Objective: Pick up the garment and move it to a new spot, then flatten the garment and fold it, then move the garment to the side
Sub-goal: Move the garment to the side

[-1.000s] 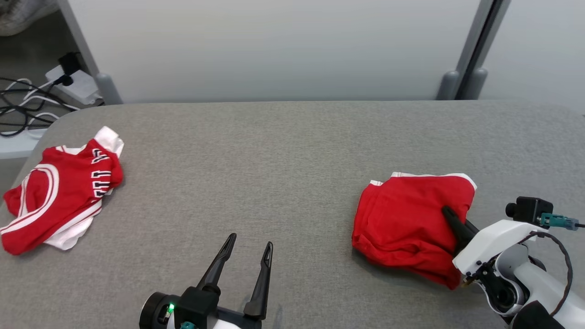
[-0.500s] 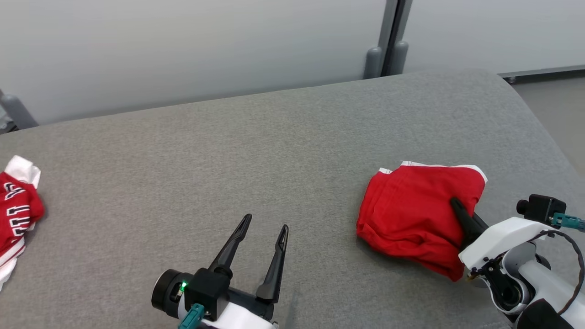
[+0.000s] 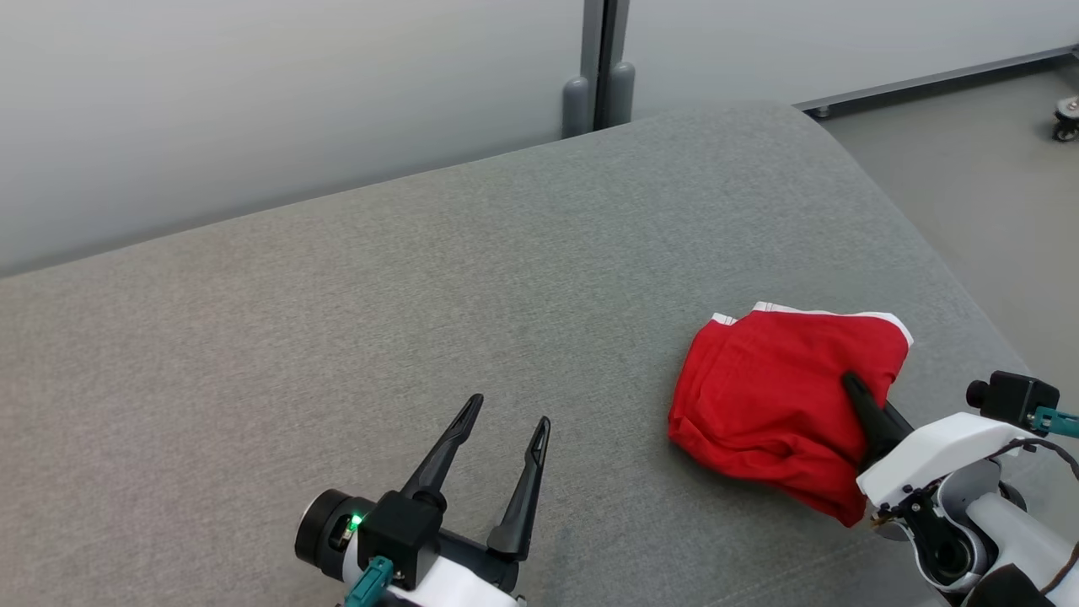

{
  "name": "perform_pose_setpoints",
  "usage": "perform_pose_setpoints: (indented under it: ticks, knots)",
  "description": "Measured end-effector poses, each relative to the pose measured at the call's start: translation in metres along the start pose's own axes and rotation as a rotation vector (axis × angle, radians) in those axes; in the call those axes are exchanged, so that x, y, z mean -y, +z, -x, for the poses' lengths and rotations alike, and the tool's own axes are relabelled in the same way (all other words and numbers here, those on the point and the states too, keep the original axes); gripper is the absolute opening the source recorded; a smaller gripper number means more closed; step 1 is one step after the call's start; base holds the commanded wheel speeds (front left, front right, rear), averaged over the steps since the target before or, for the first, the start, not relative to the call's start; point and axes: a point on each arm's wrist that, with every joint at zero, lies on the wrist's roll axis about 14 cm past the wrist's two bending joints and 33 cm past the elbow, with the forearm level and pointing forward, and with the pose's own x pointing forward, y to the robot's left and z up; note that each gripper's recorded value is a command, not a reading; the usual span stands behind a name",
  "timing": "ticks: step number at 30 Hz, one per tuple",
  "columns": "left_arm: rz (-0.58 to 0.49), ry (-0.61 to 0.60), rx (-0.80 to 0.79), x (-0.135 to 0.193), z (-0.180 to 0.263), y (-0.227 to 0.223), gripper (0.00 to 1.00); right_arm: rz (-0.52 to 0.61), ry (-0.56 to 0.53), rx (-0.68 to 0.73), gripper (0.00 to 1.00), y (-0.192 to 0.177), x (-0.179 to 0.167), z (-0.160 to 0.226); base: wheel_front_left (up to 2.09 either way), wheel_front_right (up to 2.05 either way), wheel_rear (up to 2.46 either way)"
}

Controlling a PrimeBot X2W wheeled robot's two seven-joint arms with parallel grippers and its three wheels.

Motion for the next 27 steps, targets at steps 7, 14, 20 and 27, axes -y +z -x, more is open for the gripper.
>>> perform_pose_setpoints:
  ticks: [7,14,20,27]
  knots:
    - [0.019,-0.09,-0.024,0.025,-0.011,-0.01,1.0,-0.019,-0.071,0.064,0.0,0.016,0.026,0.02,0.0,0.0,0.0]
    - [0.031,-0.178,-0.035,0.048,-0.023,-0.016,1.0,-0.027,-0.122,0.107,0.0,0.025,0.043,0.037,0.0,0.0,0.0]
    - [0.045,-0.227,-0.052,0.061,-0.028,-0.024,1.0,-0.042,-0.168,0.117,0.0,0.023,0.056,0.049,0.0,0.0,0.0]
    - [0.042,-0.252,-0.058,0.066,-0.033,-0.029,1.0,-0.051,-0.191,0.133,0.0,0.025,0.061,0.053,0.0,0.0,0.0]
